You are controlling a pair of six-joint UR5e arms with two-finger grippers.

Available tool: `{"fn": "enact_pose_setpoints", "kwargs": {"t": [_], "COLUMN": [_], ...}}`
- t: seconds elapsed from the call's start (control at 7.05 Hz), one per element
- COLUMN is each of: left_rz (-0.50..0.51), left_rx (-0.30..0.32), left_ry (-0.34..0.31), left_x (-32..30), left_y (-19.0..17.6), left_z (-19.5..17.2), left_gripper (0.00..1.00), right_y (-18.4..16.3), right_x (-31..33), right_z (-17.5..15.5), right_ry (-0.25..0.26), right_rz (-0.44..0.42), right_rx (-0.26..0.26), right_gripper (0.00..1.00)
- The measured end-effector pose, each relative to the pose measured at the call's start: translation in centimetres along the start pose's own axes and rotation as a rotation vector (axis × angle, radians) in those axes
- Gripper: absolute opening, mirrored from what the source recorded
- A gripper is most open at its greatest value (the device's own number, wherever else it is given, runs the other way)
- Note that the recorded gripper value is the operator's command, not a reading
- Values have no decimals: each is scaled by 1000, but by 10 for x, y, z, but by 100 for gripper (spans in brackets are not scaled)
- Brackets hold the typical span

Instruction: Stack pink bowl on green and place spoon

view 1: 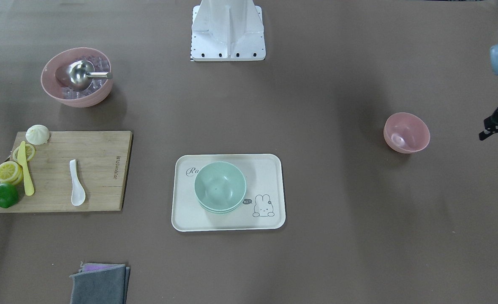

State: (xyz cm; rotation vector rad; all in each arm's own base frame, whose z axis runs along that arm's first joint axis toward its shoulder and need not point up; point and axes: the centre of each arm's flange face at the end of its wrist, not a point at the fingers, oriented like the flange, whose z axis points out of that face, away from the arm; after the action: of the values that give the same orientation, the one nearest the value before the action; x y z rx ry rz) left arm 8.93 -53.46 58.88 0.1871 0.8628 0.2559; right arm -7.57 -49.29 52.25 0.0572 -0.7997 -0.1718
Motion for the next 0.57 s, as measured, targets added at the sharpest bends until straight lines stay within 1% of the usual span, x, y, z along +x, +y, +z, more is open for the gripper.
{"fn": "enact_pose_setpoints", "kwargs": {"t": [0.28, 0.43, 0.57], "left_rz": [-29, -33, -22], "left_rx": [-13, -26, -39], "left_ry": [46, 65, 77], "left_x": [48, 66, 78], "left_y": [4, 11, 19], "left_z": [41, 61, 75], "left_gripper": [98, 96, 75], "right_y": [-6, -6, -6], "right_x": [-32, -39, -42], "right_z": [17, 22, 24], "right_ry": [-20, -24, -25], "right_rz": [2, 6, 8], "right_rx": [21, 27, 29], "right_gripper": [100, 100, 100]}}
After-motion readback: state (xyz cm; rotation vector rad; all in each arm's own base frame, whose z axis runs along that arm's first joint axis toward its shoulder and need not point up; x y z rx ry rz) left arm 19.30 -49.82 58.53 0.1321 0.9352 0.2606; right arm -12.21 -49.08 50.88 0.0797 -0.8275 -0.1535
